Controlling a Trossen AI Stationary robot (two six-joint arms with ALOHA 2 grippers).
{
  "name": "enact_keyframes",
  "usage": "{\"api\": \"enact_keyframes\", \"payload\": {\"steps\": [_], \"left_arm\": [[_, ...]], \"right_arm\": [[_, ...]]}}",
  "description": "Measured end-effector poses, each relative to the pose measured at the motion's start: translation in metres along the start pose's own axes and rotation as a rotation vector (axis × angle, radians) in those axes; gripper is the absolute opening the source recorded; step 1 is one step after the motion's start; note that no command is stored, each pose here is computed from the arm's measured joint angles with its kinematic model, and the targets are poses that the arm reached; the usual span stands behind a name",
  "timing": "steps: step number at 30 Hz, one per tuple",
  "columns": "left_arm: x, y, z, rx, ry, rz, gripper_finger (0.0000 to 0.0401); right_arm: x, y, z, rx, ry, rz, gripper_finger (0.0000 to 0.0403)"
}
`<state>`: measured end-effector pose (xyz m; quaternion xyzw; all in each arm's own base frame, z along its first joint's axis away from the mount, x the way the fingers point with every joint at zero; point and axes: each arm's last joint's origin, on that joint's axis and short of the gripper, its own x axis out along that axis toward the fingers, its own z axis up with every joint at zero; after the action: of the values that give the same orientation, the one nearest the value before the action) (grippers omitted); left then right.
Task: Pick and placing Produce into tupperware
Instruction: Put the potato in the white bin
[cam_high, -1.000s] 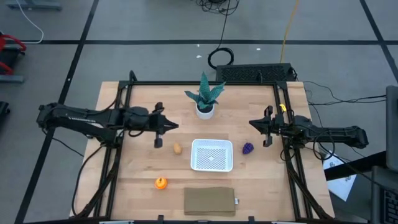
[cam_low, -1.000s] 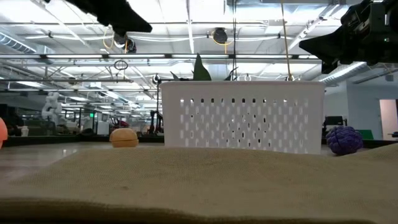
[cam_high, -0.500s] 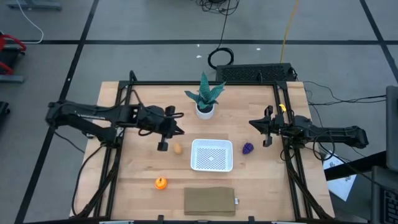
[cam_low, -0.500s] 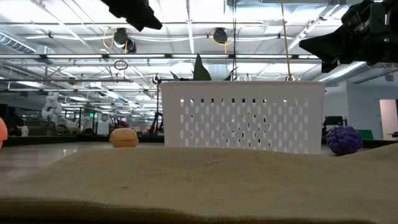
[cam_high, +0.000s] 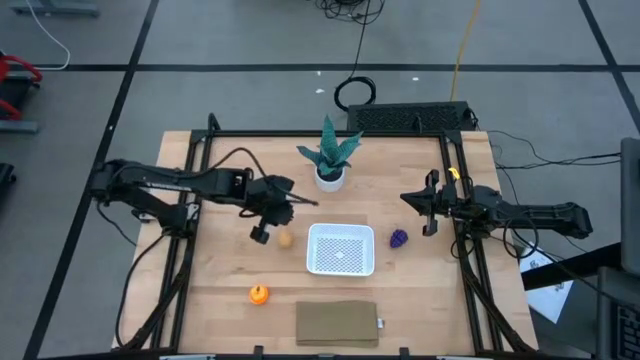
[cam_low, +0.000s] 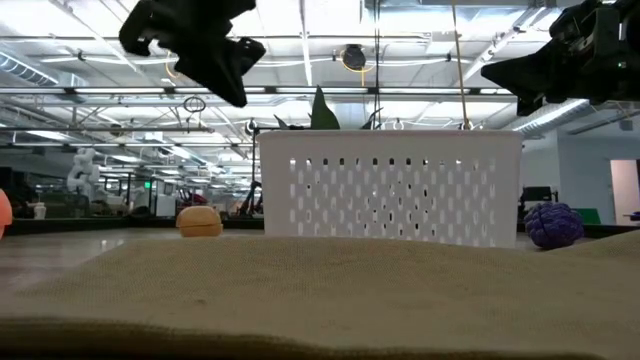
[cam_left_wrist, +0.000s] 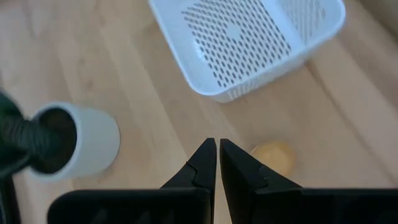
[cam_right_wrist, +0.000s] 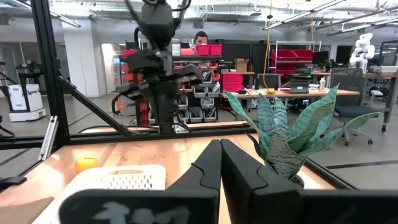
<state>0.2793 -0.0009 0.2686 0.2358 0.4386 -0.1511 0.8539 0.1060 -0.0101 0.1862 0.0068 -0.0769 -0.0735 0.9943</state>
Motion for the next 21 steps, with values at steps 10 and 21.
{"api": "enact_keyframes", "payload": {"steps": [10, 21], "left_arm": [[0.034, -0.008, 0.001, 0.082, 0.073, -0.09, 0.0026], [0.044, -0.014, -0.002, 0.095, 0.057, -0.25, 0.0059]], "right_arm": [[0.0, 0.0, -0.001, -0.001, 0.011, 0.0, 0.0], [0.0, 0.0, -0.001, 0.0, 0.013, 0.0, 0.0]]}}
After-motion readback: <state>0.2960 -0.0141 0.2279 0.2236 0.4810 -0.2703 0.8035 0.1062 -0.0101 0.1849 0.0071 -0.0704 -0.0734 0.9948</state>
